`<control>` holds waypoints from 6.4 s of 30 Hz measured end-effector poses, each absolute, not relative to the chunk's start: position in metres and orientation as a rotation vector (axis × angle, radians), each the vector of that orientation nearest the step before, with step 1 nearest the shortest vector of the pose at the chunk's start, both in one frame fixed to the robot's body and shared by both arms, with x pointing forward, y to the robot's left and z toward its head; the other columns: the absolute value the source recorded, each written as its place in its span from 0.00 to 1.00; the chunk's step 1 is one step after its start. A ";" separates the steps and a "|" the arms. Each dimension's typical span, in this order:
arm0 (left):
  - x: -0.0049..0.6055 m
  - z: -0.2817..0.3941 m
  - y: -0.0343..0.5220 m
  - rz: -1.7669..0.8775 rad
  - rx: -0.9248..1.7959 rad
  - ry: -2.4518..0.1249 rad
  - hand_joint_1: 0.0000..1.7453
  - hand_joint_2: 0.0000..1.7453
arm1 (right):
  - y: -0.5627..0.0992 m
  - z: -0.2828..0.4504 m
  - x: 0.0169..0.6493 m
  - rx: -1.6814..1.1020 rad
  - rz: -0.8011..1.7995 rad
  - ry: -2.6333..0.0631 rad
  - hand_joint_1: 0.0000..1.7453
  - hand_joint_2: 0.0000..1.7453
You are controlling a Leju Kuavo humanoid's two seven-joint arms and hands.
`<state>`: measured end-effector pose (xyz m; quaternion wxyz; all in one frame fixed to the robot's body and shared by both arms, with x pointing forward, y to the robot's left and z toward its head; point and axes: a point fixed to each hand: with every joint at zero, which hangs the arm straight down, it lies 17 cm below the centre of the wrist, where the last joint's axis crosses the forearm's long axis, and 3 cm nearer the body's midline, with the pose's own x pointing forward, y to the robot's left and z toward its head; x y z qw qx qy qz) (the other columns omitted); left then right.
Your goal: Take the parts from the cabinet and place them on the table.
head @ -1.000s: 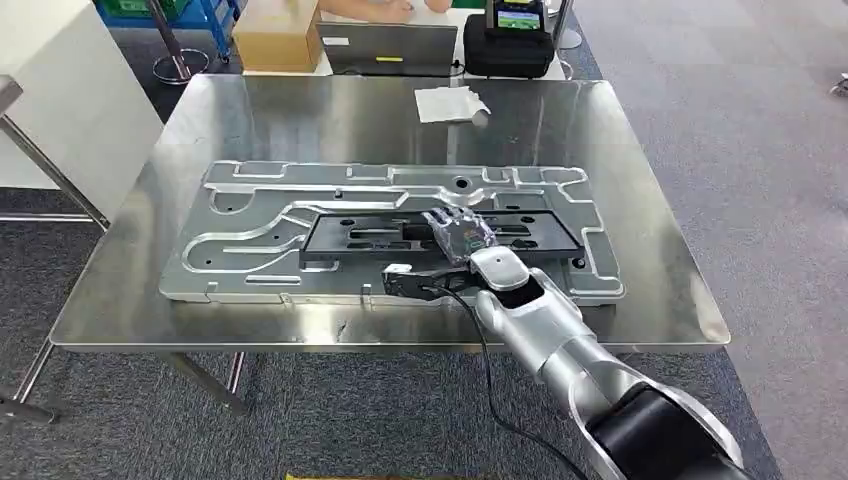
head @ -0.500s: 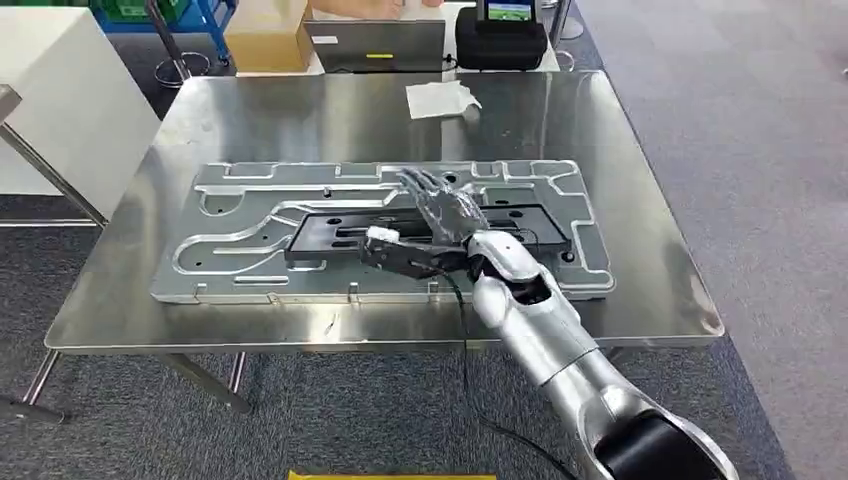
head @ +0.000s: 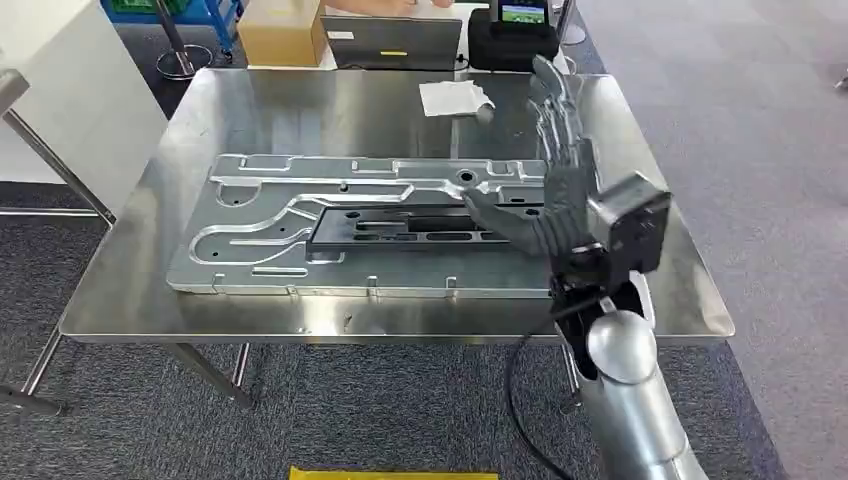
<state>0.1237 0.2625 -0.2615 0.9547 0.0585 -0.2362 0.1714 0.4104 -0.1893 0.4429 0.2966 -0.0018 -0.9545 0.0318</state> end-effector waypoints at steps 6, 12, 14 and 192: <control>0.123 -0.261 0.262 0.375 0.116 -0.484 0.00 0.00 | -0.216 0.404 0.389 -0.046 0.063 -2.495 0.00 0.00; 0.116 -0.262 0.265 0.420 0.141 -0.469 0.00 0.00 | -0.228 0.344 0.351 -0.048 0.145 -2.442 0.00 0.00; 0.112 -0.264 0.268 0.437 0.153 -0.457 0.00 0.00 | -0.236 0.325 0.342 -0.097 0.156 -2.412 0.00 0.00; 0.103 -0.266 0.264 0.239 0.223 -0.429 0.00 0.00 | -0.268 -0.284 0.026 -0.056 0.329 0.003 0.00 0.00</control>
